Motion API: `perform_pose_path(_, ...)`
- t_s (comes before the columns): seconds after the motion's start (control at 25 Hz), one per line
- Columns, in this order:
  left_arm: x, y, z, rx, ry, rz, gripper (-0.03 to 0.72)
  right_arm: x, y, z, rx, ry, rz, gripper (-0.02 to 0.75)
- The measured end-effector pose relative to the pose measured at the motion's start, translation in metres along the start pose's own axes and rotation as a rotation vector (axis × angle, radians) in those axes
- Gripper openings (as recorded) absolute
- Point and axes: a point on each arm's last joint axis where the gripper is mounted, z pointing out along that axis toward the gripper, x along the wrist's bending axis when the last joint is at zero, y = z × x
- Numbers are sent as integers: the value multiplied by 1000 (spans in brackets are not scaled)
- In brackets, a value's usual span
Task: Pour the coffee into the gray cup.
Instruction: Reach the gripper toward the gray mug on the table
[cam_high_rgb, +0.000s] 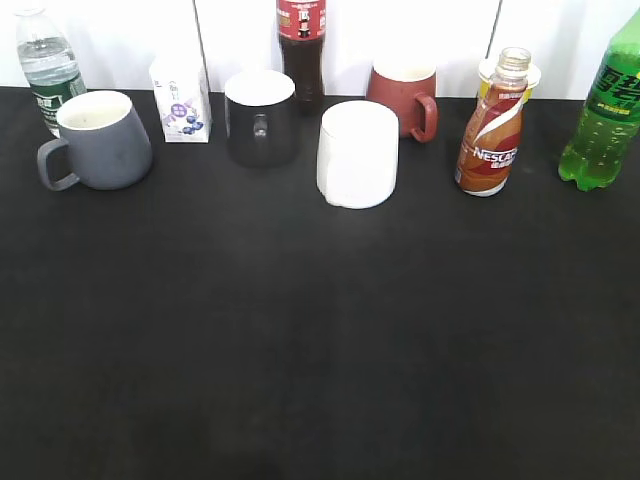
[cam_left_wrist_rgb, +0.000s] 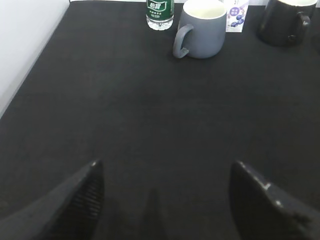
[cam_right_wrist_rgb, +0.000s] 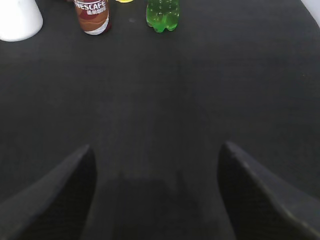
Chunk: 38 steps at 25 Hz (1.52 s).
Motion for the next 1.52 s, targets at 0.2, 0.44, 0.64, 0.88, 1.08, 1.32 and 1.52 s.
perform_pose_path(0.2,0,0,0,0,1,1,587,0,0,0,0,0,0,591)
perform_pose_path(0.44,0,0,0,0,-1,0,563,0,0,0,0,0,0,591)
perform_pose_path(0.64,0,0,0,0,-1,0,524,0,0,0,0,0,0,591)
perform_pose_path(0.88,-1,29,-9,-296,-7,-1,522,0,0,0,0,0,0,591)
perform_pose_path(1.08,-2,79,20,-486,-13,1,522,0,0,0,0,0,0,591)
perform_pose_path(1.32,-4,120,110,-488,-16,12,490,0,0,0,0,0,0,590)
perform_pose_path(1.52,-5,111,192,-333,-18,13,479,0,0,0,0,0,0,590)
